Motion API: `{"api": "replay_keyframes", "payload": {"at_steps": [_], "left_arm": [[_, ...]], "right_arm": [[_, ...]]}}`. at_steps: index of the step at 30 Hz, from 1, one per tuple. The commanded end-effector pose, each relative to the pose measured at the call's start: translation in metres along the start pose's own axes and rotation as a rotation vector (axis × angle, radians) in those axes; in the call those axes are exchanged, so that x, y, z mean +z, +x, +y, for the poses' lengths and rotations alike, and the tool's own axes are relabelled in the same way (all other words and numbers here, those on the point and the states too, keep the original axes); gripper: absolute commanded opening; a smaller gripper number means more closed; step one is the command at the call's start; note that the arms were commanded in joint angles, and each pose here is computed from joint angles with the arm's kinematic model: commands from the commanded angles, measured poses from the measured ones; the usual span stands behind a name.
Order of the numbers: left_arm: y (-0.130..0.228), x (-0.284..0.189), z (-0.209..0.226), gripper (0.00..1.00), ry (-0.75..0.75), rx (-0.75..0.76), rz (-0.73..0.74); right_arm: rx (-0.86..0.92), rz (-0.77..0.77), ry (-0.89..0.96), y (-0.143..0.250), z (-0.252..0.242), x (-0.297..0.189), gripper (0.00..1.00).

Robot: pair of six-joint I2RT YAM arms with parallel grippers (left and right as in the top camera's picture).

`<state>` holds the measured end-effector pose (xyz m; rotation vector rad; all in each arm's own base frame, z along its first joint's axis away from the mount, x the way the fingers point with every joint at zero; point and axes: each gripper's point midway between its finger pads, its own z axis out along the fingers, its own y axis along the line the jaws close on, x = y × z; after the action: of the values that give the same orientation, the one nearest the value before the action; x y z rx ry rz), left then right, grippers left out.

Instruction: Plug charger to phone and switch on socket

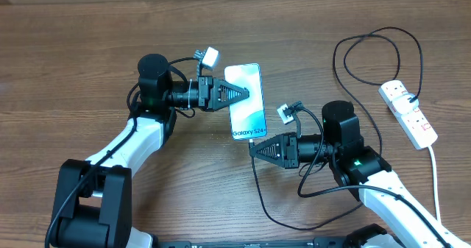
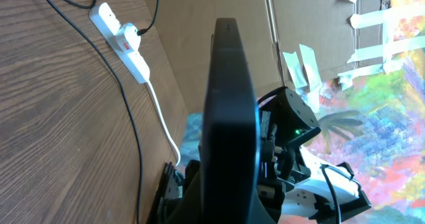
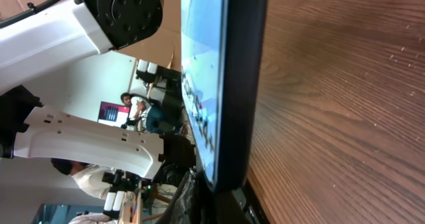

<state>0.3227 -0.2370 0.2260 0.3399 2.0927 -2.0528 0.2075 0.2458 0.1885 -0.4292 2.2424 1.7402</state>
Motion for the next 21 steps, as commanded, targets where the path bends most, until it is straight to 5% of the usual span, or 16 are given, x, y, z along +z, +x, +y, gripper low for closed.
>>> {"api": "replay_keyframes", "payload": {"at_steps": [1, 21], "left_arm": [[-0.0014, 0.0030, -0.0097, 0.04, 0.008, 0.059, 0.005], [0.0009, 0.0086, -0.0103, 0.04, 0.009, 0.074, 0.012]], "right_arm": [[-0.027, -0.024, -0.002, -0.0105, 0.0053, -0.0020, 0.04], [-0.004, -0.014, 0.005, -0.0103, -0.0032, 0.0014, 0.04]]}}
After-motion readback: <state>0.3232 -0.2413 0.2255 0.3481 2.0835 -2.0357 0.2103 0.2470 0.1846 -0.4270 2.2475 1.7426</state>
